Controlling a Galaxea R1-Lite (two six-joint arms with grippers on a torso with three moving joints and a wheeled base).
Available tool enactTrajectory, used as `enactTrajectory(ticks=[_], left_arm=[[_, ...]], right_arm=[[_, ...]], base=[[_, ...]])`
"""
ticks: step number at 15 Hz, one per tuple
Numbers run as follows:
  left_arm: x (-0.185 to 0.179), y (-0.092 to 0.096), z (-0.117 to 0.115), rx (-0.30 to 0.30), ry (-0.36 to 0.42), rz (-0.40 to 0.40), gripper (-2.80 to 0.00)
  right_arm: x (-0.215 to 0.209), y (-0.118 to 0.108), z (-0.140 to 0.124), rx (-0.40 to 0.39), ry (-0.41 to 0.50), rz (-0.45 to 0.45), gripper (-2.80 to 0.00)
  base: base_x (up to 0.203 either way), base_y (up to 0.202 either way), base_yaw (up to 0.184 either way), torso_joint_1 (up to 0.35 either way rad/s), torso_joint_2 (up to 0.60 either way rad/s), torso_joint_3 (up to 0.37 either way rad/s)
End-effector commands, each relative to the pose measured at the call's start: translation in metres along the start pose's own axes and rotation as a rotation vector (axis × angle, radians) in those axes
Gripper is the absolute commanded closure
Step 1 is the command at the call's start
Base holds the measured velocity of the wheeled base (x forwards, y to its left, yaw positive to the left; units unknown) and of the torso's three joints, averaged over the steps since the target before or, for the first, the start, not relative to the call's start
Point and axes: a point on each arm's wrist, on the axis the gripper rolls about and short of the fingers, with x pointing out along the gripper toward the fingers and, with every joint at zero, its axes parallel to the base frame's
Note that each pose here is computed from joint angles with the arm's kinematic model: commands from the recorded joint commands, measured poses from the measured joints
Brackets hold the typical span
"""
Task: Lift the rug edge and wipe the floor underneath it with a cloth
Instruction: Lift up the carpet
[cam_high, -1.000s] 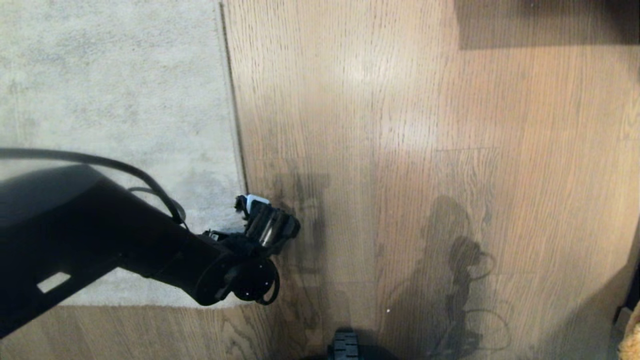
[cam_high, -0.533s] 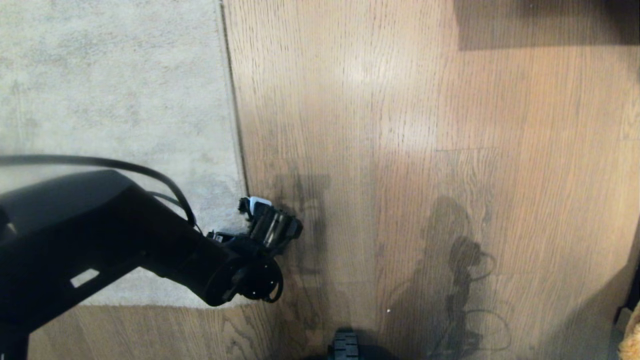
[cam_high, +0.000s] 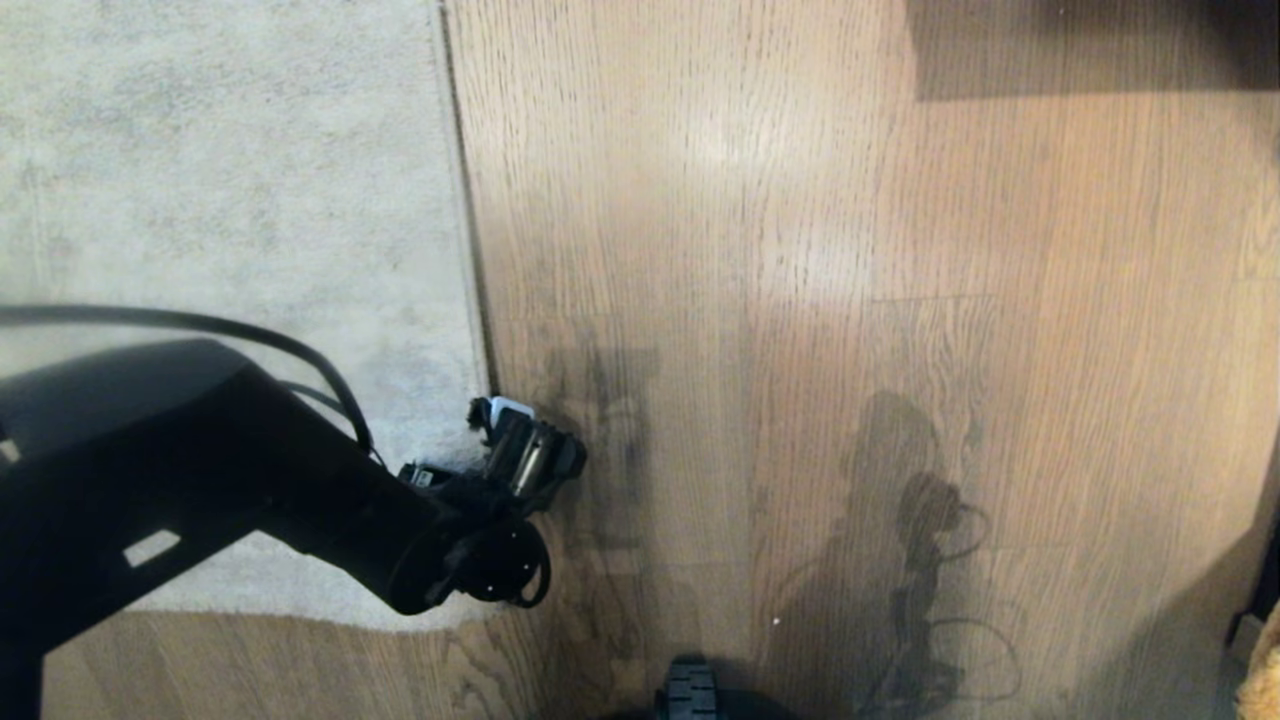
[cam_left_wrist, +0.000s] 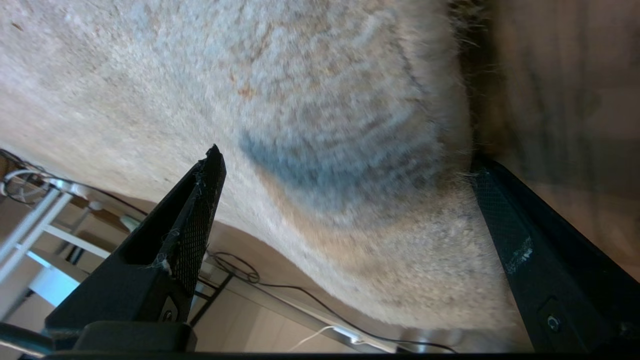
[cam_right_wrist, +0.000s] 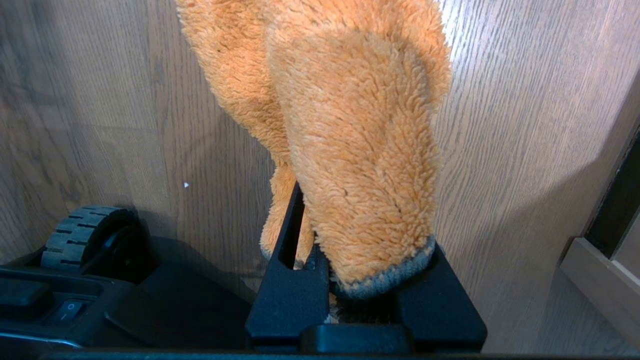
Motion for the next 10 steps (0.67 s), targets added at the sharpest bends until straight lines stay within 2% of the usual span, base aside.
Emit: enactTrajectory(ticks=[1, 6, 10], left_arm=[[-0.002, 0.009, 0.001, -0.001, 0.001, 0.017, -2.80], [-0.003, 0.026, 0.002, 0.018, 0.005, 0.035, -2.80], [0.002, 0.043, 0.012, 0.011, 0.001, 0.064, -2.80]], right_arm=[[0.000, 0.000, 0.000, -0.001, 0.001, 0.001, 0.00], [0.000, 0.000, 0.000, -0.001, 0.001, 0.001, 0.00], [0.000, 0.000, 0.000, -0.001, 0.001, 0.001, 0.00]], base=[[0.000, 0.000, 0.000, 0.000, 0.00, 0.000], [0.000, 0.000, 0.000, 0.000, 0.00, 0.000], [0.000, 0.000, 0.000, 0.000, 0.00, 0.000]])
